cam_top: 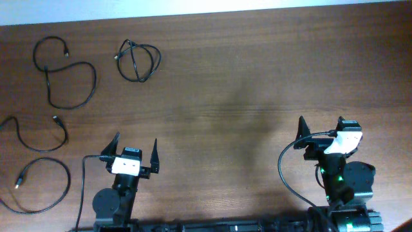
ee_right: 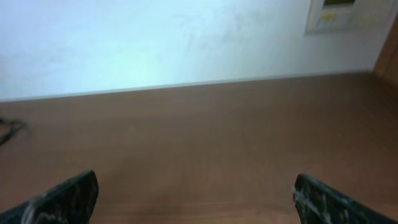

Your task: Untangle cables

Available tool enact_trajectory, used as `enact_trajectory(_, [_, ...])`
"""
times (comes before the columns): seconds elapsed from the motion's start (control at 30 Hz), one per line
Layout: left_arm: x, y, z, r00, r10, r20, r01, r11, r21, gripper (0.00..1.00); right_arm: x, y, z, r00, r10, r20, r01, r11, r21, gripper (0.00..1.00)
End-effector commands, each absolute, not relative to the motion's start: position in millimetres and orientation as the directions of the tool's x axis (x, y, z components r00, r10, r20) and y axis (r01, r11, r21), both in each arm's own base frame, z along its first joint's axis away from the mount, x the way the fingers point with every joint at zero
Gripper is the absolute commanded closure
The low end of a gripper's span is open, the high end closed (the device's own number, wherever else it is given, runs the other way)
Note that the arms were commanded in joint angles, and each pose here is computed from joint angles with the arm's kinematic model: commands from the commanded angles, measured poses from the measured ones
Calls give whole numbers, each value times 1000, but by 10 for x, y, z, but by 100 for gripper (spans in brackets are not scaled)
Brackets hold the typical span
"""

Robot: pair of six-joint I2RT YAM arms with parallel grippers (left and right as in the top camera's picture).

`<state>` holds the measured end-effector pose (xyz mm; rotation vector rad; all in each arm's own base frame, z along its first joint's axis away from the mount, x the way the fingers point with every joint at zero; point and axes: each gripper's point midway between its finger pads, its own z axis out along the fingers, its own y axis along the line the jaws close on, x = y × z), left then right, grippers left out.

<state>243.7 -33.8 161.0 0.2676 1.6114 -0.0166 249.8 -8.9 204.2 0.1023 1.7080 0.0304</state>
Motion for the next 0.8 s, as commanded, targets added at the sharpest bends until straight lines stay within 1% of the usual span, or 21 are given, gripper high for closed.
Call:
enact_trajectory(0.0, [2429,-368,1597,-31,173,-984,198,966,164,1,2514,-189,1860,-95,61,-994,89,995,53,1])
enact_trajectory(0.1, [2429,-368,1597,-31,173,-984,198,966,164,1,2568,-157,1724,-16,57,-998,66,996,56,1])
enact_trajectory(0.2, [2429,-368,1597,-31,173,-984,198,966,164,1,2567,-161,1705,-23,57,-998,69,996,55,1])
enact_trajectory(0.47, [2429,-368,1596,-32,173,-984,198,966,164,1,2495,-157,1179,-237,69,-969,80,995,51,1])
enact_trajectory(0.77, [2429,-368,1597,-32,173,-984,198,966,164,1,2493,-153,1168,-242,69,-968,78,996,52,1])
